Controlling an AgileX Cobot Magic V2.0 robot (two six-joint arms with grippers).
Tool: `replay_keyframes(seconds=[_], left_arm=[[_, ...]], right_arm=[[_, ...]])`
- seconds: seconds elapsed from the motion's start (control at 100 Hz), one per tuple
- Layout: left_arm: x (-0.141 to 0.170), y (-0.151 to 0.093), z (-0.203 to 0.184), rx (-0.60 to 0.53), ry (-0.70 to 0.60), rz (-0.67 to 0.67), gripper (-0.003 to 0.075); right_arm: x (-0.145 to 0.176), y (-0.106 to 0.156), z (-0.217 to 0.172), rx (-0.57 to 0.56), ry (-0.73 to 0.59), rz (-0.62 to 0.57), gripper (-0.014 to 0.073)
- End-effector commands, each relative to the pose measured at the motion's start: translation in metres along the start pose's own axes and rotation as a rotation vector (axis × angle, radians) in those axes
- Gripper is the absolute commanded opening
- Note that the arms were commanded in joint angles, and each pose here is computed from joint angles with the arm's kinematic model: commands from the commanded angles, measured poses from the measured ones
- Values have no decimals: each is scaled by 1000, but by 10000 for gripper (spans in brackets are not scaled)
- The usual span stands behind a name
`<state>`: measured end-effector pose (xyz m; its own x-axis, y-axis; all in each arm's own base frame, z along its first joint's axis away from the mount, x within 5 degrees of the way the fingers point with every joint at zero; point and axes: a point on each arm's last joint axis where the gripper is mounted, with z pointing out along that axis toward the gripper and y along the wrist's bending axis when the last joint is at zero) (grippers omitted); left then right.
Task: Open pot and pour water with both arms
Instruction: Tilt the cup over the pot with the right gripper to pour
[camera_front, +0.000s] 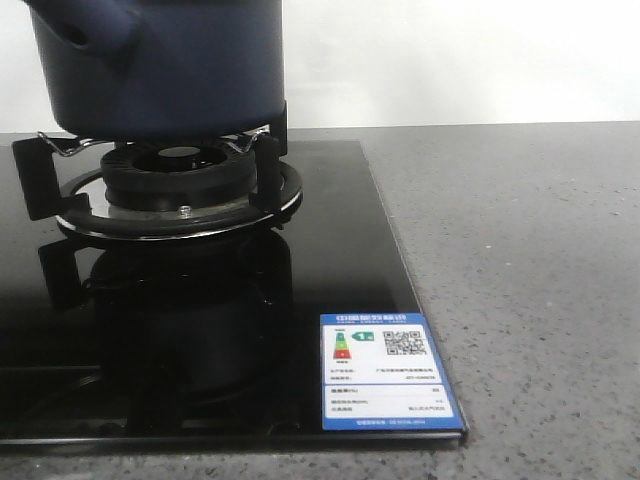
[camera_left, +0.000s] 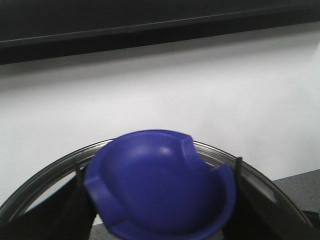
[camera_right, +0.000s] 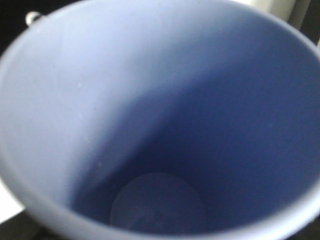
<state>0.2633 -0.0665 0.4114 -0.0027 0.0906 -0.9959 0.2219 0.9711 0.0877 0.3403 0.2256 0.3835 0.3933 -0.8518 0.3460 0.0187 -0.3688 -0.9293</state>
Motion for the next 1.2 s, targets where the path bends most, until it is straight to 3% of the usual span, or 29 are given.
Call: replay_keyframes(seconds=[0.0, 0.28, 0.48, 0.8, 1.0, 1.19], left_arm=[[-19, 3, -10, -23, -65, -14, 348], [-19, 3, -10, -23, -65, -14, 348], [-19, 3, -10, -23, -65, -14, 348], [-19, 3, -10, -23, -65, -14, 348], [-19, 3, -10, -23, -65, -14, 348], [-19, 3, -10, -23, -65, -14, 348]], right_arm=[[13, -28, -17, 88, 27, -11, 243], [17, -27, -17, 68, 69, -5, 243], [16, -26, -17, 70, 59, 120, 243], [18, -25, -17, 70, 70, 467, 243], [31, -21, -21, 64, 217, 693, 243], [51, -26, -39, 94, 311, 977, 243]])
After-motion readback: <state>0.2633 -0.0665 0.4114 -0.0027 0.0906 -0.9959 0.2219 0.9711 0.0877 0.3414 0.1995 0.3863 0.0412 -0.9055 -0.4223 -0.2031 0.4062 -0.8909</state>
